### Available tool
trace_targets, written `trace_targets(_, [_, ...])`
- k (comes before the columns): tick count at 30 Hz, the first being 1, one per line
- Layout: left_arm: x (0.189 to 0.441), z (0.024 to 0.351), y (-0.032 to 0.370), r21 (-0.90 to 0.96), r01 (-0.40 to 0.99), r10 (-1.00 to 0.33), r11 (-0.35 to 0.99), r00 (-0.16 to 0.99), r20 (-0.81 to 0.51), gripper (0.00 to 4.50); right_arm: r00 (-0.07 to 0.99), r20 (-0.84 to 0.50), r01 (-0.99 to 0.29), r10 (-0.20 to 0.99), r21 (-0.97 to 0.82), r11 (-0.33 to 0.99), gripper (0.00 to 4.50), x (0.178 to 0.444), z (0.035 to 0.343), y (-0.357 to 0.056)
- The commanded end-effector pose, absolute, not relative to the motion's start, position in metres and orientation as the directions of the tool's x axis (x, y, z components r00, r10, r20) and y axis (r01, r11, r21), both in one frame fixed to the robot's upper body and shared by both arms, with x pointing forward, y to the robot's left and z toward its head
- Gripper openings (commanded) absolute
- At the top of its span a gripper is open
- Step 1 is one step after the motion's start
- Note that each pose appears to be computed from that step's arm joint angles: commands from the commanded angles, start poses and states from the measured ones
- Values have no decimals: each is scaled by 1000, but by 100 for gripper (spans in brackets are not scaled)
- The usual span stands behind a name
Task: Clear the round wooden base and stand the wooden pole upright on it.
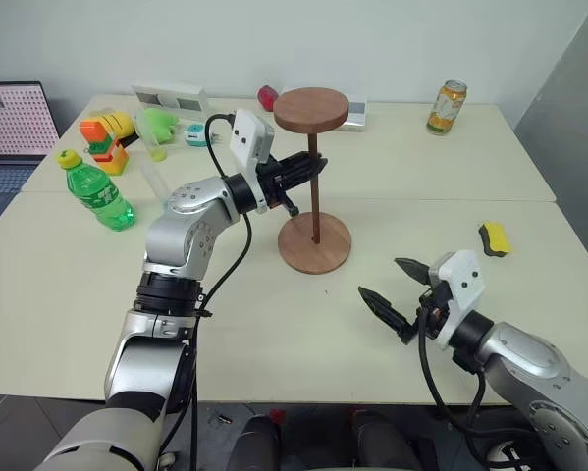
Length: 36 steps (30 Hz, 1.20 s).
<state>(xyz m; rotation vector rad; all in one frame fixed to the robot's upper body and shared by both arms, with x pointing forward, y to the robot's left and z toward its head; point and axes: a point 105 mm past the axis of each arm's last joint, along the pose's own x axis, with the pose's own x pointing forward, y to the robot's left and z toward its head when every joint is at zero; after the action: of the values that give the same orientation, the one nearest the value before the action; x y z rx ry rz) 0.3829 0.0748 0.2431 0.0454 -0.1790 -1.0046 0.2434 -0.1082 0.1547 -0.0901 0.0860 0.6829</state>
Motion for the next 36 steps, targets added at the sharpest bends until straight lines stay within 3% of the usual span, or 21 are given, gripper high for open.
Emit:
trace_targets(1, [386,244,81,165,815,-832,555,542,120,29,776,-58,-631,628,-77,772,450,241,168,-108])
trace_targets(15, [390,234,82,187,806,-827,562,551,114,29,785,-46,-619,618,-78,781,450,242,172,-108])
trace_targets(22, [389,196,92,141,799,-810,584,586,33,29,785,-43,-619,618,-75,782,450,242,172,-108])
trace_targets(32, [391,181,101,90,792,-795,604,606,5,29,781,-46,-624,623,-73,778,450,242,173,-108])
trace_targets(34, [390,181,101,80,796,-798,601,602,8,97,780,-46,-626,625,-73,776,450,243,173,-108])
trace_targets(36, [388,183,101,71,805,-808,589,589,16,125,778,-47,-628,626,-72,775,450,243,173,-108])
